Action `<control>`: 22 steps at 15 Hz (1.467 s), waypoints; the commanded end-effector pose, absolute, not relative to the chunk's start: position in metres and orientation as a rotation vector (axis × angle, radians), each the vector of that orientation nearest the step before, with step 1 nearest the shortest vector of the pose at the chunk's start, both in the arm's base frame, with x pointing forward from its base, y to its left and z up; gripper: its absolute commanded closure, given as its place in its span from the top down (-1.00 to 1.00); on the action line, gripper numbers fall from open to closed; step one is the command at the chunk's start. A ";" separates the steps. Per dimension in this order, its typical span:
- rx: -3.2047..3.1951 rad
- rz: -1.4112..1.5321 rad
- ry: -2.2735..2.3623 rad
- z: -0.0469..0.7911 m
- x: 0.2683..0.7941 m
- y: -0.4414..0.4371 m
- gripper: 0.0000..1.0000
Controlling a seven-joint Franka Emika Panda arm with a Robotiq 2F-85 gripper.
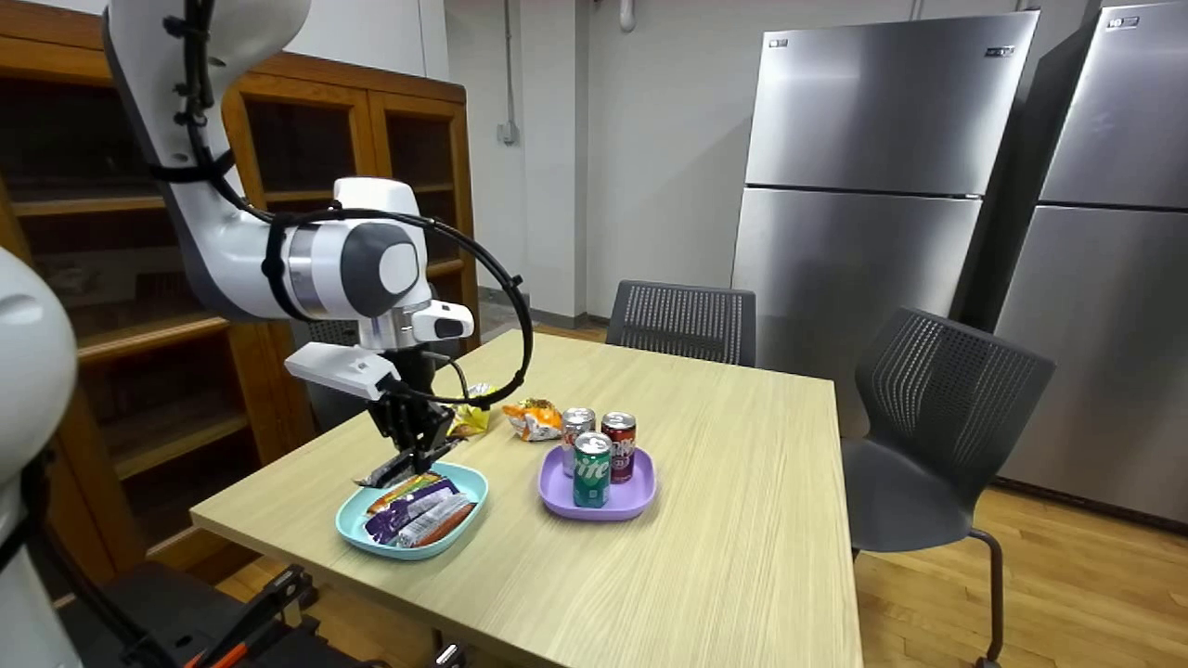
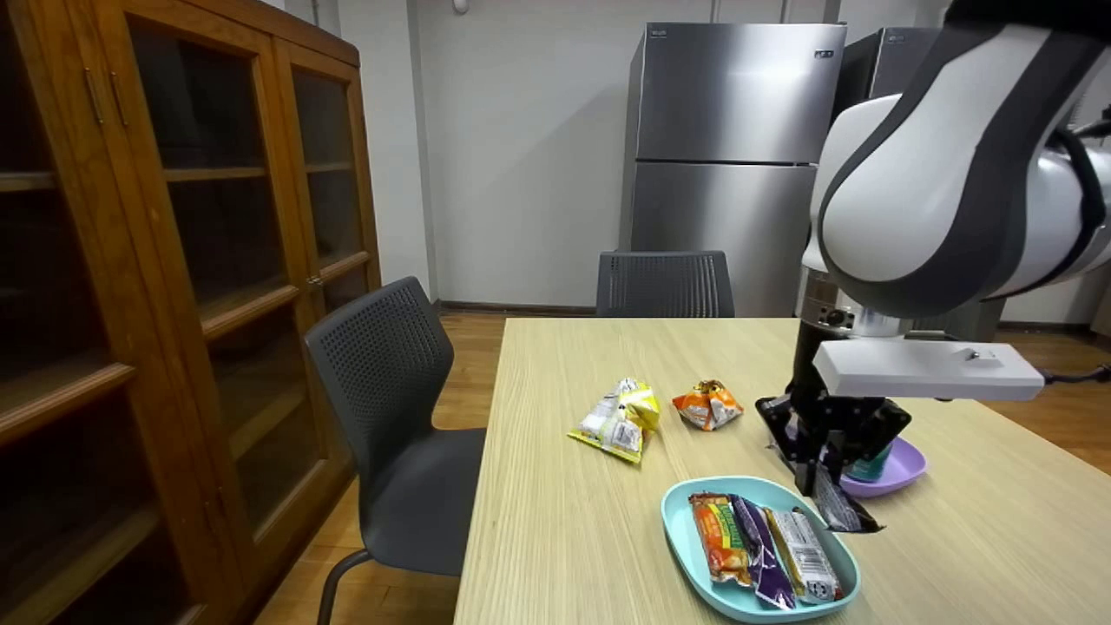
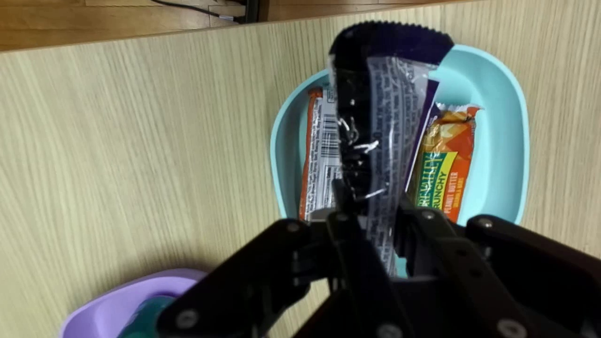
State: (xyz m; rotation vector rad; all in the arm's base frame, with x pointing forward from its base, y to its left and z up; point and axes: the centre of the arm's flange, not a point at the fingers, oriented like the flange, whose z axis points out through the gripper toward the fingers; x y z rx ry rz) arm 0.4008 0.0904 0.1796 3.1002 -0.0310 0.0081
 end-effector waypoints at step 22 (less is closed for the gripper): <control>3.050 -0.060 0.076 0.153 0.433 0.128 1.00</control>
